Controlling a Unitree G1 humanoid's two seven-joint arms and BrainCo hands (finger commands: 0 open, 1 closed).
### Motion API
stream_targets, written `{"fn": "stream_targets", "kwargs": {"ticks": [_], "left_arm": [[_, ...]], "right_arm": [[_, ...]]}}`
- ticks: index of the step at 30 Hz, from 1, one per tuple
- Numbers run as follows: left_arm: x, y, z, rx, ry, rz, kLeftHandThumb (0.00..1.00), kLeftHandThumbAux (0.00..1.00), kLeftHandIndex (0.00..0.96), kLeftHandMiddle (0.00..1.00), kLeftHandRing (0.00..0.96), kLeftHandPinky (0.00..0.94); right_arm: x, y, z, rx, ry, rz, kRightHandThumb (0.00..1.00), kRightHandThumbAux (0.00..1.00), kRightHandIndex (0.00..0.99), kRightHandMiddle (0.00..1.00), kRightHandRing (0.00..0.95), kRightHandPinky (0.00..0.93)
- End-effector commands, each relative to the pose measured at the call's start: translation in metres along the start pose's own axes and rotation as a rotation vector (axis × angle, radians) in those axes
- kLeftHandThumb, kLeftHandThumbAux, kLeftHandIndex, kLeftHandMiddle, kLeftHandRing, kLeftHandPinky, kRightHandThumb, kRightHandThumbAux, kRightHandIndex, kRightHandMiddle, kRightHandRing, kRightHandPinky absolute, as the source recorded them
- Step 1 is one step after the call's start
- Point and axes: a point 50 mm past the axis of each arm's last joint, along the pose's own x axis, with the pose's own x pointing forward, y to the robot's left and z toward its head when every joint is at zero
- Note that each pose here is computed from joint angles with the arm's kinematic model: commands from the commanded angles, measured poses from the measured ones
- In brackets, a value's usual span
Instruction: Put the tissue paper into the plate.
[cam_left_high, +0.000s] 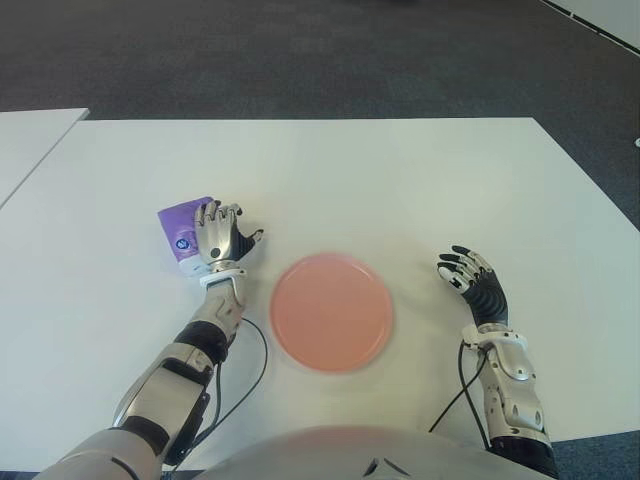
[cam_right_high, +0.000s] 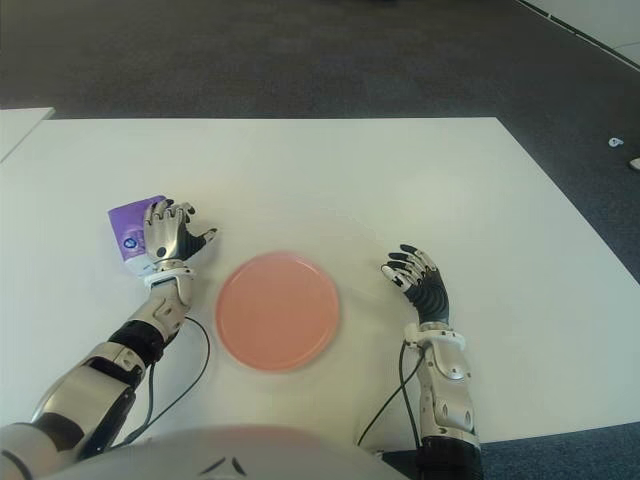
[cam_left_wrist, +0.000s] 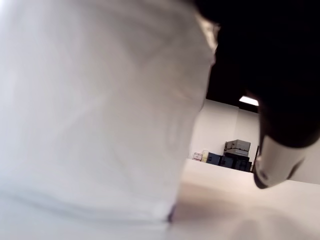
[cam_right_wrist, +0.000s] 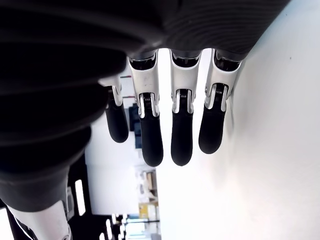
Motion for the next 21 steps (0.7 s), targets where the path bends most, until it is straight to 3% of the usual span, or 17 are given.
{"fn": "stream_targets", "kwargs": {"ticks": [1, 2, 3, 4, 7, 12, 21], "left_arm": [[-0.029, -0.018, -0.024, 0.013, 0.091, -0.11, 0.847, 0.665, 0.408, 0.558, 0.799, 0.764], [-0.028, -0.017, -0.024, 0.006, 0.087, -0.115, 0.845, 0.665, 0.409, 0.564, 0.789, 0.747], [-0.028, -0.017, -0.024, 0.002, 0.085, -0.119, 0.645, 0.599, 0.394, 0.476, 0.603, 0.584], [-0.027, -0.017, -0.024, -0.004, 0.082, -0.122, 0.513, 0.558, 0.384, 0.418, 0.483, 0.478], [-0.024, -0.015, -0.02, -0.015, 0.075, -0.118, 0.332, 0.486, 0.326, 0.316, 0.316, 0.32], [-0.016, -0.001, -0.002, -0.037, 0.04, -0.04, 0.232, 0.427, 0.266, 0.261, 0.243, 0.271], [-0.009, 0.013, 0.001, -0.023, 0.003, -0.023, 0.164, 0.35, 0.264, 0.201, 0.176, 0.221]], "right_arm": [[-0.008, 0.003, -0.022, 0.018, 0.112, -0.002, 0.353, 0.765, 0.246, 0.377, 0.359, 0.369], [-0.008, 0.003, -0.022, 0.019, 0.116, -0.001, 0.355, 0.766, 0.245, 0.377, 0.359, 0.368], [-0.008, 0.003, -0.023, 0.02, 0.118, -0.001, 0.363, 0.766, 0.245, 0.377, 0.36, 0.369], [-0.008, 0.003, -0.023, 0.021, 0.12, 0.0, 0.369, 0.766, 0.245, 0.376, 0.361, 0.369], [-0.008, 0.004, -0.024, 0.021, 0.122, 0.002, 0.377, 0.765, 0.246, 0.376, 0.363, 0.371], [-0.008, 0.006, -0.026, 0.016, 0.132, 0.0, 0.38, 0.766, 0.248, 0.373, 0.366, 0.375], [-0.007, 0.012, -0.028, 0.013, 0.139, 0.003, 0.353, 0.776, 0.234, 0.372, 0.37, 0.368]]}}
